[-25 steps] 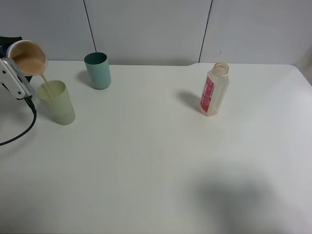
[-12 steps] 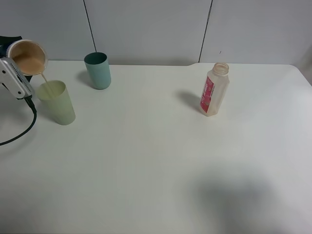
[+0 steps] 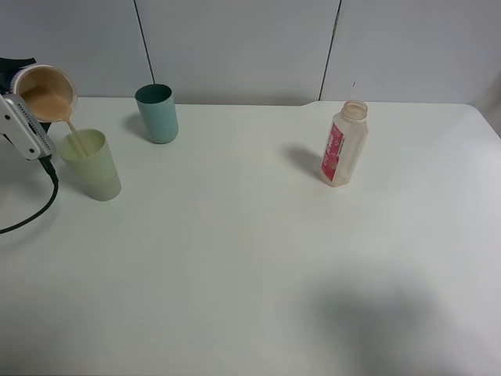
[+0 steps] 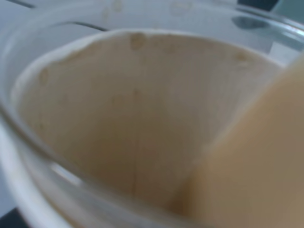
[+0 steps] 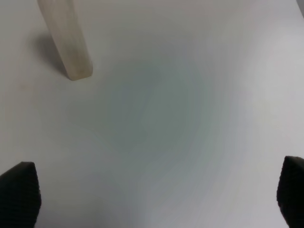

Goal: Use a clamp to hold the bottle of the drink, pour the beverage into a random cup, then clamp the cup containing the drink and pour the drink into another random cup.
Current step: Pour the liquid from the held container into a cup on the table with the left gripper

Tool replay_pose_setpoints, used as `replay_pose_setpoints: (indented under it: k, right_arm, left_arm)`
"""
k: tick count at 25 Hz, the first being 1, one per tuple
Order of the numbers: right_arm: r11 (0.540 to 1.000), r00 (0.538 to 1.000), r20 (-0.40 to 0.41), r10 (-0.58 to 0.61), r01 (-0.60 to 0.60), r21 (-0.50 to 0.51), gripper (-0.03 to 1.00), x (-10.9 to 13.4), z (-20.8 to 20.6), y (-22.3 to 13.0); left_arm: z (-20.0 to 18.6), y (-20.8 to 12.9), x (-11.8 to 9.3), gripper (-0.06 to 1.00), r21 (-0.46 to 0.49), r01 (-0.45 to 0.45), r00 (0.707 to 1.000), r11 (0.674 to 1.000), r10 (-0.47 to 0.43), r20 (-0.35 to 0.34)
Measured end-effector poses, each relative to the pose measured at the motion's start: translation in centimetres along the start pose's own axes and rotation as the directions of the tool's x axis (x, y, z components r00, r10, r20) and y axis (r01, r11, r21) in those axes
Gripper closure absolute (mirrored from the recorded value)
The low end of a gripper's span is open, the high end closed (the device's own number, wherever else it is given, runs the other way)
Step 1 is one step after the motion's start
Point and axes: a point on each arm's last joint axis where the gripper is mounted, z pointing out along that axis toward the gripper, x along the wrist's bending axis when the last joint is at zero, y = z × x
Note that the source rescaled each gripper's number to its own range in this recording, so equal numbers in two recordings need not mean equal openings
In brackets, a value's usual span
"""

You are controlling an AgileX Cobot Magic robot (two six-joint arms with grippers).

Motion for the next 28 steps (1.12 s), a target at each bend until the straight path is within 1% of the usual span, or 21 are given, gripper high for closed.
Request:
replay_pose_setpoints:
  k: [12,20,28]
  right_arm:
    - [1.000,1.000,0.000,0.000,0.000,0.000,-0.03,0.00,0.00,0.00]
    - [1.000,1.000,0.000,0.000,0.000,0.000,-0.03,0.00,0.00,0.00]
    - [1.000,1.000,0.000,0.000,0.000,0.000,-0.03,0.00,0.00,0.00]
  left_arm:
    - [0.00,-0.04,0.03,0.93,0.004,-0.001,1.000,1.000,0.001,-0.004]
    - [0.00,-0.15,0.12,0.93,0.016,-0.038,0.999,0.999,0.038,-0.013]
    - [-0.01,-0.15,0.12,0.93,0.017,-0.048,0.999,0.999,0.049,-0.013]
